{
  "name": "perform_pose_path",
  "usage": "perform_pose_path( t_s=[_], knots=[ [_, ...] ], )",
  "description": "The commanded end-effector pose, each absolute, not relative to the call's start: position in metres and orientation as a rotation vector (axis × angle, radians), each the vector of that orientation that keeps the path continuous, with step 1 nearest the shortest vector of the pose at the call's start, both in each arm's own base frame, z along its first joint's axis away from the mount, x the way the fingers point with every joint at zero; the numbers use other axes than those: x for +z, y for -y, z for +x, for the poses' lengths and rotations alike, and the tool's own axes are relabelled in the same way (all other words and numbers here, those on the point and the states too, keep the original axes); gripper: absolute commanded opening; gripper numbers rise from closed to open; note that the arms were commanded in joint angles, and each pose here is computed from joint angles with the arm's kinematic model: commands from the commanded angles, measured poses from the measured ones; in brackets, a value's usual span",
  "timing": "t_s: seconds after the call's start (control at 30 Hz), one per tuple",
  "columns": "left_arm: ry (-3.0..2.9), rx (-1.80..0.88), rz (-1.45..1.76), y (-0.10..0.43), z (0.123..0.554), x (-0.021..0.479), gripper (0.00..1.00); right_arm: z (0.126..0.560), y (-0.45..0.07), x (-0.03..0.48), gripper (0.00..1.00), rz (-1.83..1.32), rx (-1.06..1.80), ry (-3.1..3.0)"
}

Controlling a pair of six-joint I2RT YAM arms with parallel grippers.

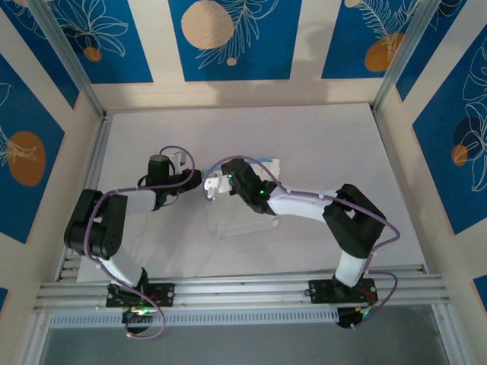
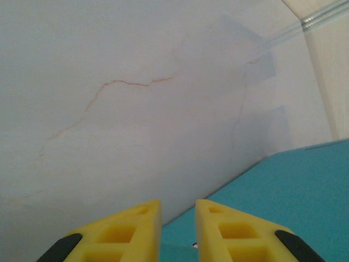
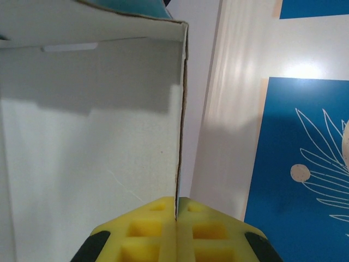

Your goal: Fold the paper box

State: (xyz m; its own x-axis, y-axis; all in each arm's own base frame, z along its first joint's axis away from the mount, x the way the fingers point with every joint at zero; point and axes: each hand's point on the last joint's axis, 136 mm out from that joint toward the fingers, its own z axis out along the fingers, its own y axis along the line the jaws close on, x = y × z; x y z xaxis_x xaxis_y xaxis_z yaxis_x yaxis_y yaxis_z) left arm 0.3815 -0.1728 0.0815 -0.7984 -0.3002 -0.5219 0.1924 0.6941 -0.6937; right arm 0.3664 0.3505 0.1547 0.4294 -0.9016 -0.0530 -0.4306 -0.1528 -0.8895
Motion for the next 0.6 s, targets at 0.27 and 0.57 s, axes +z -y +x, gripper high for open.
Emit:
perform_pose_path(
  t_s=[0.27, 0.57],
  knots=[
    [-2.087, -1.001, 0.251, 0.192, 0.371, 0.119, 0.37, 0.378, -0.351, 0.141, 0.00, -1.800, -0.485, -1.259],
    [-2.084, -0.859, 0.228, 0.184, 0.366, 0.120, 0.41, 0.385, -0.352, 0.147, 0.00, -1.731, -0.513, -1.220]
  ],
)
